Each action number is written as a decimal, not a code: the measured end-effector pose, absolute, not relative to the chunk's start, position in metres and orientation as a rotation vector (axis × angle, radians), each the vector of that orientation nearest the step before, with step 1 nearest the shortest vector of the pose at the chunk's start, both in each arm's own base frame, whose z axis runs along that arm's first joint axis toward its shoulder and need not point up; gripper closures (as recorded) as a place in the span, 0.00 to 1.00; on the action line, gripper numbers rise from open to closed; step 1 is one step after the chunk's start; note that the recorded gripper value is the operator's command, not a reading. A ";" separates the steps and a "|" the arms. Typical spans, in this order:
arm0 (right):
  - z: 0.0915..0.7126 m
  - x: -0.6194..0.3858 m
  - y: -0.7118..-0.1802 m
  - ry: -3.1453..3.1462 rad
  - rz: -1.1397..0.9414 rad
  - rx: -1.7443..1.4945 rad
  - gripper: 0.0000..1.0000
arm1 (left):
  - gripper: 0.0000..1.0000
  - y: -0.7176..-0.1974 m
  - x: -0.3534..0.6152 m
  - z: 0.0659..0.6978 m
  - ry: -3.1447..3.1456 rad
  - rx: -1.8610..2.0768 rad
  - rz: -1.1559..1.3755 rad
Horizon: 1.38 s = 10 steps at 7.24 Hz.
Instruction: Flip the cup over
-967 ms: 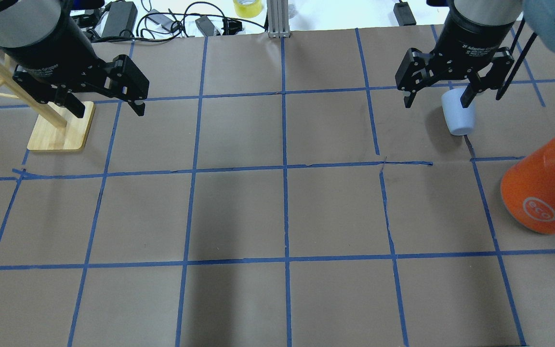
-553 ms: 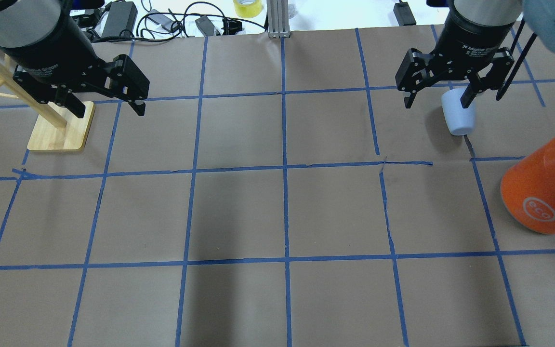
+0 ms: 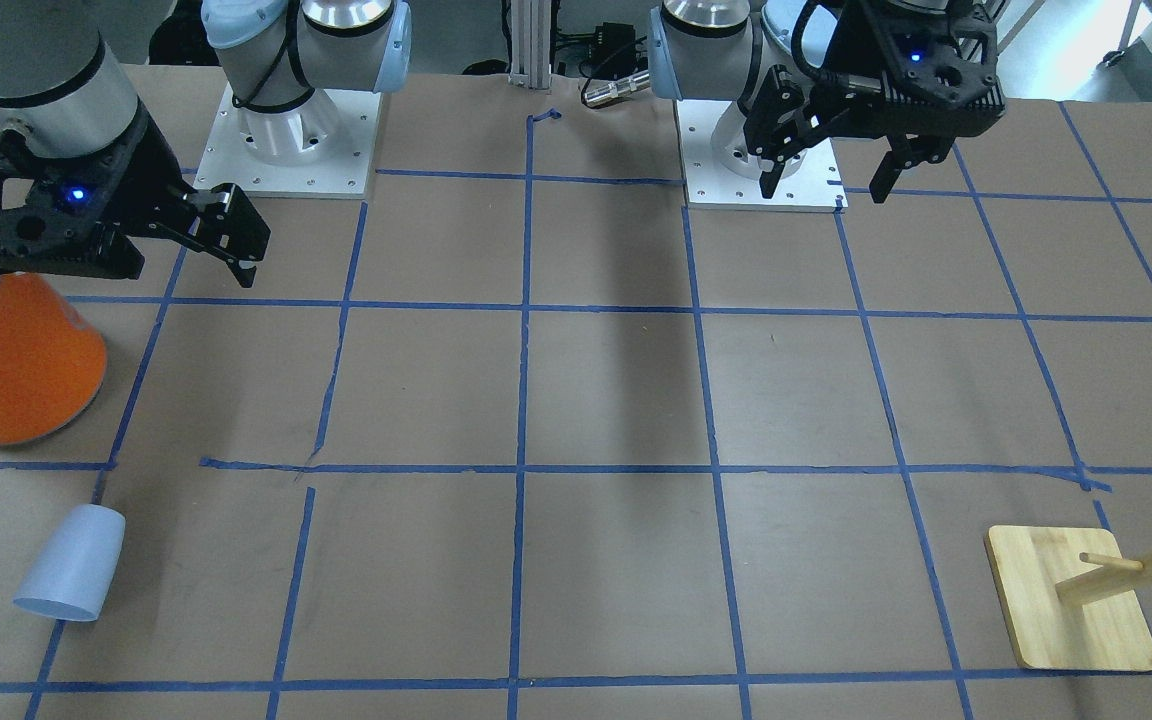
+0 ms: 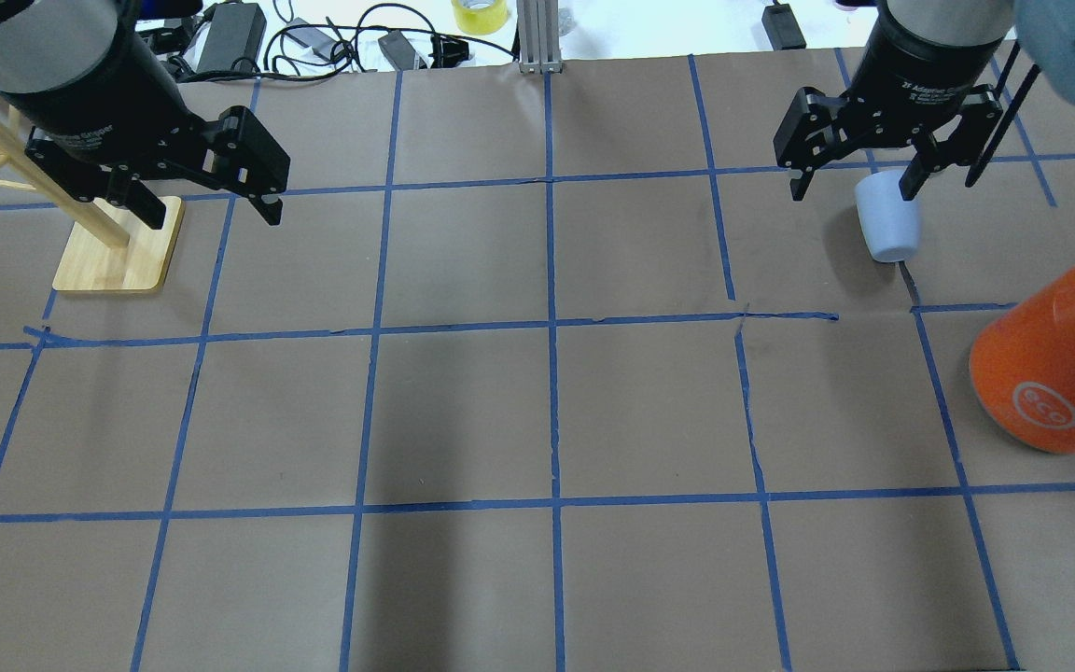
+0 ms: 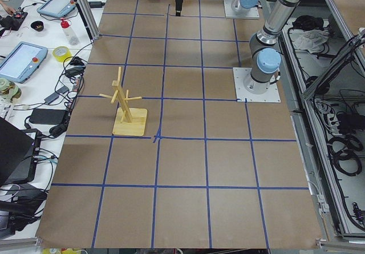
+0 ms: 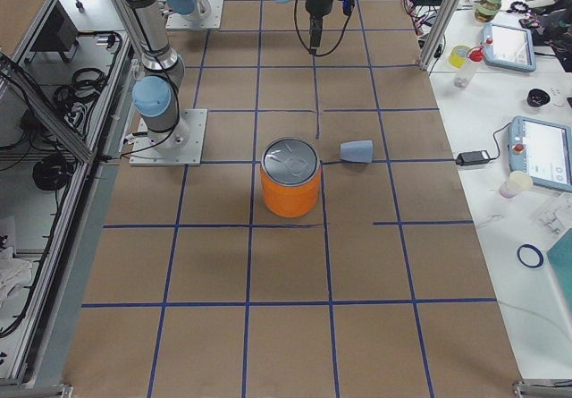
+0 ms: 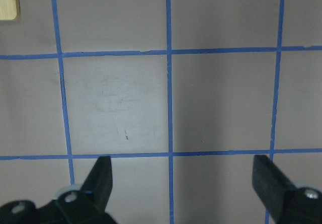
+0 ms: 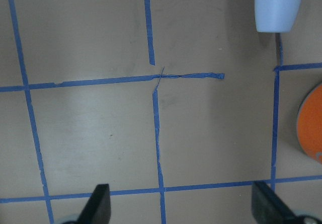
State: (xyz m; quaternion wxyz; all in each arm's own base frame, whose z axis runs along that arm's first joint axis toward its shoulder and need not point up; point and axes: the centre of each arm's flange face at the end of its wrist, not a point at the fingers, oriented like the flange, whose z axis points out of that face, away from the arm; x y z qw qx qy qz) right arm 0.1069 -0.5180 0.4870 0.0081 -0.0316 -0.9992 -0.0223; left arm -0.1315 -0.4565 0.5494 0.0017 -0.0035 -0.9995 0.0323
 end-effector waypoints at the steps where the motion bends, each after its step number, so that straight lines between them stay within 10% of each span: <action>1: 0.487 0.107 -0.519 -3.125 -0.067 -0.101 0.00 | 0.00 -0.456 -0.131 0.549 -3.138 -0.011 0.101; 10: 0.340 0.007 -0.602 -3.060 -0.007 -0.355 0.00 | 0.00 -0.456 -0.132 0.549 -3.138 -0.013 0.099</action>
